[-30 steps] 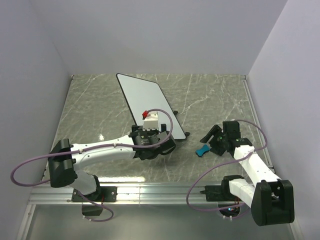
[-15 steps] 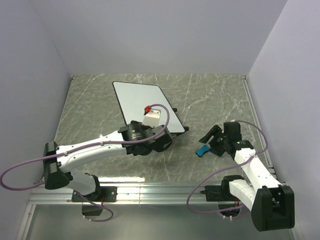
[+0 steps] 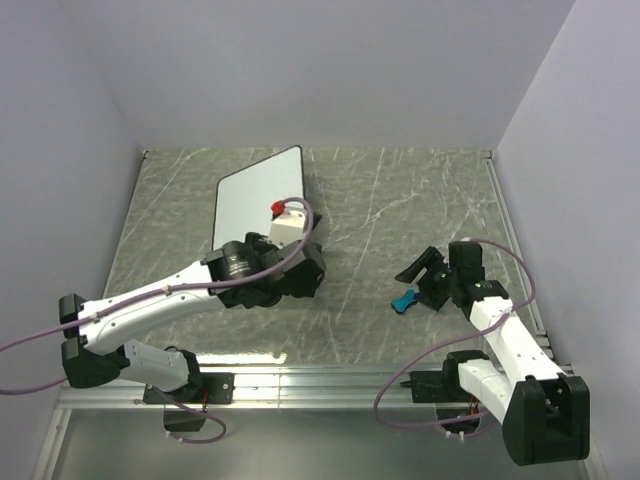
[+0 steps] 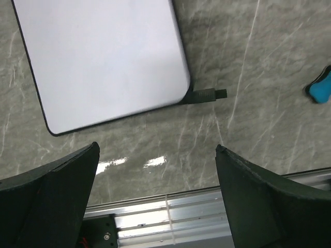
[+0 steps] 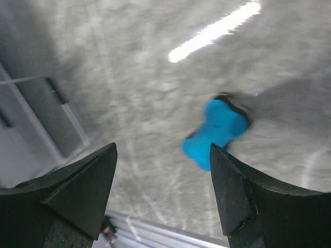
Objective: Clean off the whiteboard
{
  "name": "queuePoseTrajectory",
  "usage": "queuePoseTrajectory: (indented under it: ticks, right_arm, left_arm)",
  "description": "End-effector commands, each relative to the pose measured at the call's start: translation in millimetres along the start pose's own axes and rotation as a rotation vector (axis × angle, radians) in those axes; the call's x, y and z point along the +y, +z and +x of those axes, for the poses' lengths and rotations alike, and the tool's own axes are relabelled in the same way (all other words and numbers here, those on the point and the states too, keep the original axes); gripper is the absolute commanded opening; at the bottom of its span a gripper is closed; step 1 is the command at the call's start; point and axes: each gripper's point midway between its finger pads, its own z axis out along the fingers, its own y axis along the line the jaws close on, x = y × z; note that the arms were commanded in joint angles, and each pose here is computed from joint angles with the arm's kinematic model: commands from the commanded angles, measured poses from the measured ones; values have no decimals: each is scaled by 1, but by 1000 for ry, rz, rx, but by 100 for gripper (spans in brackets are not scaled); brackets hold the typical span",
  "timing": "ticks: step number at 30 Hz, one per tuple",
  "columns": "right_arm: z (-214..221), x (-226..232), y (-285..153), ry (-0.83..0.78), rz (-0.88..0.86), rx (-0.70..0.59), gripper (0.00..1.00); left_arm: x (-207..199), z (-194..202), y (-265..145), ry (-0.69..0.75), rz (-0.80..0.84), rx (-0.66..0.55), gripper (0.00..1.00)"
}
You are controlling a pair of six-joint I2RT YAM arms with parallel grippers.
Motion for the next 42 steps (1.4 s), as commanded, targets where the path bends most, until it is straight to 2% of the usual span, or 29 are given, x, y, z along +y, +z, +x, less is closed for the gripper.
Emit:
queuePoseTrajectory:
  ticks: [1, 4, 8, 9, 10, 13, 15, 18, 22, 23, 24, 26, 28, 29, 30, 32, 33, 38, 42]
  right_arm:
    - [-25, 57, -20, -34, -196, -56, 79]
    - [-26, 85, -30, -46, -289, -12, 79]
    - [-31, 123, -47, -65, -401, -9, 79]
    - [-29, 129, -47, -78, -410, -1, 79]
    - [-31, 137, -51, -92, -427, -4, 79]
    - [-26, 150, -50, -113, -440, 32, 79]
    - [-23, 157, -45, -127, -443, 47, 79]
    - [-14, 180, -42, -170, -467, 83, 79]
    - [3, 232, -45, -257, -538, 151, 79]
    - [5, 237, -34, -260, -520, 177, 80]
    - [1, 258, -42, -285, -558, 170, 79]
    - [7, 270, -28, -307, -551, 215, 75]
    - [1, 296, -32, -330, -584, 217, 69]
    - [7, 299, -17, -331, -565, 258, 67]
    - [3, 317, -22, -348, -596, 250, 66]
    - [7, 320, -3, -364, -550, 287, 66]
    - [1, 332, -5, -378, -557, 264, 66]
    - [0, 316, 24, -374, -416, 297, 66]
    - [-4, 301, 32, -400, -336, 280, 66]
  left_arm:
    - [7, -30, -12, -100, 48, -79, 100]
    - [0, -37, -7, -142, 111, -97, 99]
    - [19, -41, 22, -263, 142, -82, 99]
    - [18, -28, 32, -254, 167, -42, 99]
    - [14, -38, 35, -282, 207, -76, 99]
    - [22, -42, 50, -287, 180, -80, 99]
    - [40, -50, 60, -321, 124, -90, 99]
    - [71, -66, 81, -397, 130, -110, 99]
    - [109, -86, 94, -545, 236, -116, 99]
    - [110, -93, 94, -545, 255, -144, 99]
    - [114, -94, 96, -548, 252, -148, 99]
    - [122, -96, 99, -540, 223, -150, 99]
    - [126, -93, 108, -529, 196, -125, 99]
    - [130, -90, 111, -525, 173, -115, 99]
    - [132, -88, 113, -529, 167, -108, 99]
    - [138, -78, 115, -583, 186, -82, 99]
    - [141, -80, 111, -609, 208, -101, 99]
    - [178, -59, 123, -723, 162, -111, 99]
    - [211, -67, 135, -775, 163, -129, 100]
